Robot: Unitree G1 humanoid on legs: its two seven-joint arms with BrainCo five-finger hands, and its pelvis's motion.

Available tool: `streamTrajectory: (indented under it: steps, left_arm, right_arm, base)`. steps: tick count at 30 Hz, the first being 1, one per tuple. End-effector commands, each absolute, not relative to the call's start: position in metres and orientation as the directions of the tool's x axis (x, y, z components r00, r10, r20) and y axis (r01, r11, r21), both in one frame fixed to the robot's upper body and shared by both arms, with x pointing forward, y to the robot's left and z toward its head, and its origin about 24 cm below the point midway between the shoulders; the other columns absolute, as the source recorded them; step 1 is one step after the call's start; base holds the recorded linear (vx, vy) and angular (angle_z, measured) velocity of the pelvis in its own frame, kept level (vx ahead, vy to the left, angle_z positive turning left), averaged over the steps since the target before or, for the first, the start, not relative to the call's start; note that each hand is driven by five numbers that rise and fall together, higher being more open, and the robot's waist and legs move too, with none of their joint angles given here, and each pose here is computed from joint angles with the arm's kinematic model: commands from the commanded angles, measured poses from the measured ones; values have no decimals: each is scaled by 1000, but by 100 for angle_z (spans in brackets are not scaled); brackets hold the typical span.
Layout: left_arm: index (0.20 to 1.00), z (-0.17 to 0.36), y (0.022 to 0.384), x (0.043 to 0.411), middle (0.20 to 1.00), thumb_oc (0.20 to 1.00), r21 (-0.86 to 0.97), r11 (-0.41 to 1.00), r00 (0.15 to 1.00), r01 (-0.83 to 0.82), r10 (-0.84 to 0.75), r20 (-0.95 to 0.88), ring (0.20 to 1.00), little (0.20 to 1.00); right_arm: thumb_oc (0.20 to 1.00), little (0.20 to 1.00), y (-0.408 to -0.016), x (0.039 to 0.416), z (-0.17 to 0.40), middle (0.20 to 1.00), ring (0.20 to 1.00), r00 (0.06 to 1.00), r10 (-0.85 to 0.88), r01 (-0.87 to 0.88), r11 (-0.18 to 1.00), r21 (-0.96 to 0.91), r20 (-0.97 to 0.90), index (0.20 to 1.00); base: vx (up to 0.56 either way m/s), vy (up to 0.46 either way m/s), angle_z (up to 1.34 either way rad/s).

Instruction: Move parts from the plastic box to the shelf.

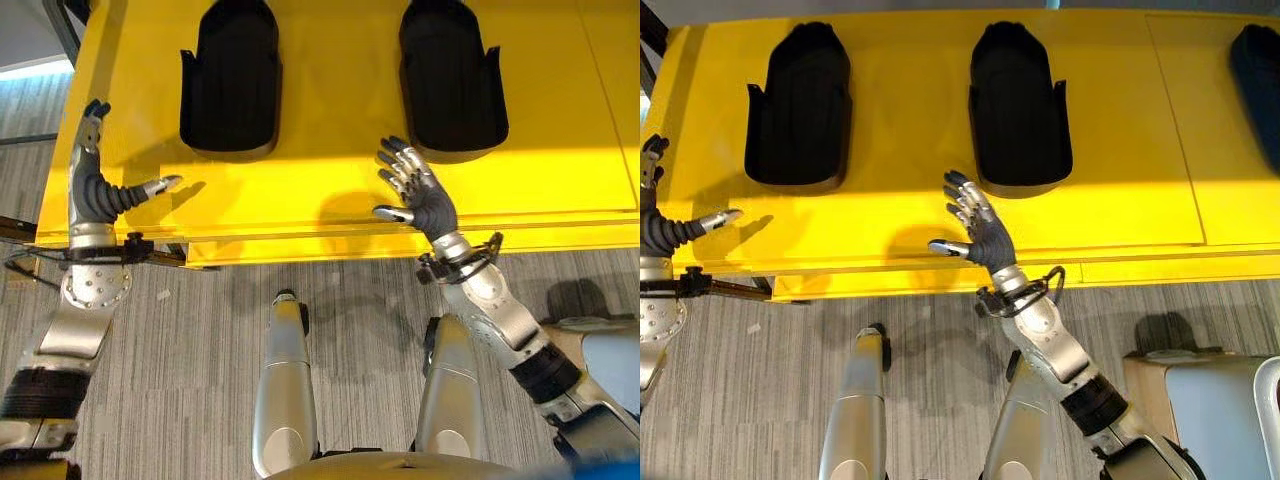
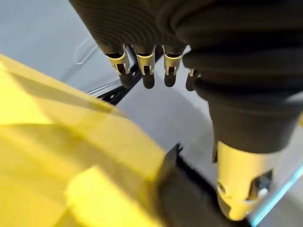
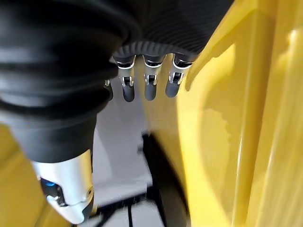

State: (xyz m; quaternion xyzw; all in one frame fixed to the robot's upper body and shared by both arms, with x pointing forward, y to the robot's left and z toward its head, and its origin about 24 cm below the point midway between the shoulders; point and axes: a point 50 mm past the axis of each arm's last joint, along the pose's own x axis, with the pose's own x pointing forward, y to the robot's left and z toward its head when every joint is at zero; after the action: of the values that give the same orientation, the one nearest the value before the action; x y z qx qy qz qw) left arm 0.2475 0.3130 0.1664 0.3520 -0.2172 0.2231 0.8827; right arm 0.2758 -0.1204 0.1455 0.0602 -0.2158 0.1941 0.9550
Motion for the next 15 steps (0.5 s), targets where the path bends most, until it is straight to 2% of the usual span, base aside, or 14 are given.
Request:
streamTrajectory:
  steps: [1, 4, 6, 8, 11, 12, 15]
  left_arm:
    - [1000, 190, 303, 264, 1000, 1000, 567, 595, 770, -570, 144, 622, 1000, 1000]
    - [1000, 172, 296, 259, 1000, 1000, 548, 646, 793, -532, 153, 590, 1000, 1000]
    - [1000, 153, 283, 252, 1000, 1000, 466, 759, 824, -454, 160, 543, 1000, 1000]
    - [1000, 145, 278, 247, 1000, 1000, 430, 799, 836, -421, 159, 524, 1000, 1000]
    - [1000, 126, 268, 240, 1000, 1000, 248, 913, 869, -324, 183, 461, 1000, 1000]
    - [1000, 109, 259, 233, 1000, 1000, 68, 971, 902, -229, 185, 389, 1000, 1000]
    - [1000, 86, 246, 226, 1000, 1000, -55, 989, 945, -137, 147, 292, 1000, 1000]
  right_arm:
    - [1000, 1000, -104, 272, 169, 1000, 1000, 728, 393, -475, 880, 0, 562, 1000]
    - [1000, 1000, -115, 264, 164, 1000, 1000, 737, 381, -453, 892, -11, 557, 1000]
    - [1000, 1000, -131, 259, 153, 1000, 1000, 774, 343, -399, 917, -10, 532, 1000]
    - [1000, 1000, -143, 254, 145, 1000, 1000, 801, 324, -365, 931, -18, 504, 1000]
    - [1000, 1000, -160, 246, 136, 1000, 1000, 831, 296, -315, 948, -39, 471, 1000]
    - [1000, 1000, -176, 240, 124, 1000, 1000, 869, 259, -254, 965, -69, 422, 1000]
    - [1000, 1000, -187, 236, 110, 1000, 1000, 902, 228, -210, 974, -89, 367, 1000]
  base:
    - [0, 0, 0]
    - [12, -11, -4]
    - [54, -35, -13]
    - [80, -36, -15]
    - [141, -57, -12]
    - [203, -87, -17]
    - [211, -125, -21]
